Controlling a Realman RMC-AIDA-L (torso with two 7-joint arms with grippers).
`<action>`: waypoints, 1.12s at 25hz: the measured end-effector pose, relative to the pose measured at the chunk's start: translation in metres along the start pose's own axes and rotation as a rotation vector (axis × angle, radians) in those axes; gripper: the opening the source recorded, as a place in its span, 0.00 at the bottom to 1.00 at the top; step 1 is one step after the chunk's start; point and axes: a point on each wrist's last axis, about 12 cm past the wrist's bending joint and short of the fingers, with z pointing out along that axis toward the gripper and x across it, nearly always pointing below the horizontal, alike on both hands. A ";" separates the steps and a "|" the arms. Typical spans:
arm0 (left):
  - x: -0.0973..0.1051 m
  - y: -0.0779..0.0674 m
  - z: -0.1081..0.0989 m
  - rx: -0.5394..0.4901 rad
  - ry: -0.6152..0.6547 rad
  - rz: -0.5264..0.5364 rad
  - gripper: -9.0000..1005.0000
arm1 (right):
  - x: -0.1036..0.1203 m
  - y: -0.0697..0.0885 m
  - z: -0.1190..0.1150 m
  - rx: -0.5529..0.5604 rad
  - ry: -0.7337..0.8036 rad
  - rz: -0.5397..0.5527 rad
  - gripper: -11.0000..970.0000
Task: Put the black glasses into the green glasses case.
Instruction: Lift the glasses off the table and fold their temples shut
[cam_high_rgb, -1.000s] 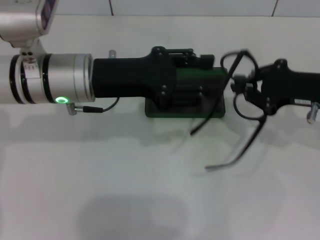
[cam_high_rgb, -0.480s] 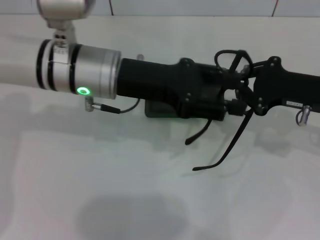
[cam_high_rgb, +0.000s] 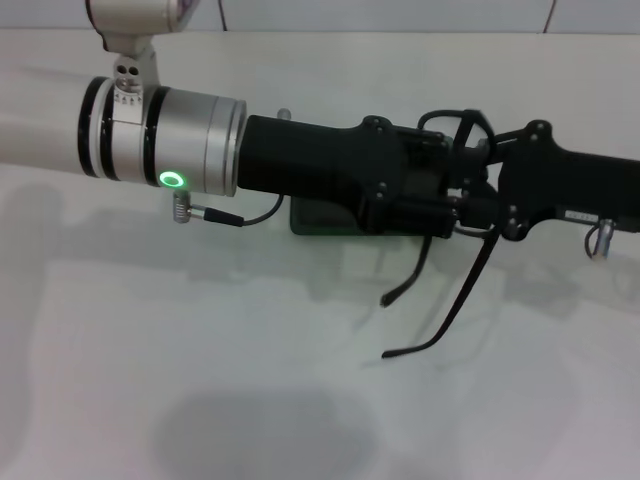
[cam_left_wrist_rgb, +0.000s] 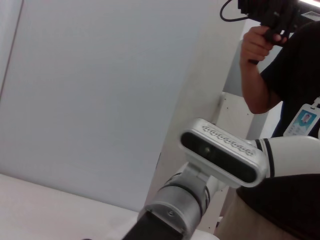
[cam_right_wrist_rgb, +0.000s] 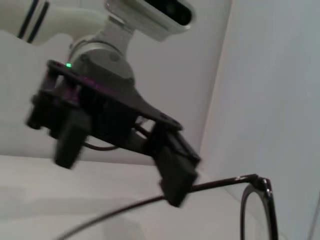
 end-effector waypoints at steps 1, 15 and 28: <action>0.000 0.000 0.001 -0.002 0.003 -0.002 0.62 | -0.001 0.002 0.001 -0.014 -0.007 -0.005 0.13; 0.006 0.002 0.000 -0.026 0.013 -0.017 0.62 | -0.002 0.003 -0.007 -0.032 -0.024 -0.017 0.13; 0.033 0.009 -0.001 -0.094 0.235 -0.020 0.62 | -0.028 0.001 -0.057 0.031 -0.325 -0.009 0.13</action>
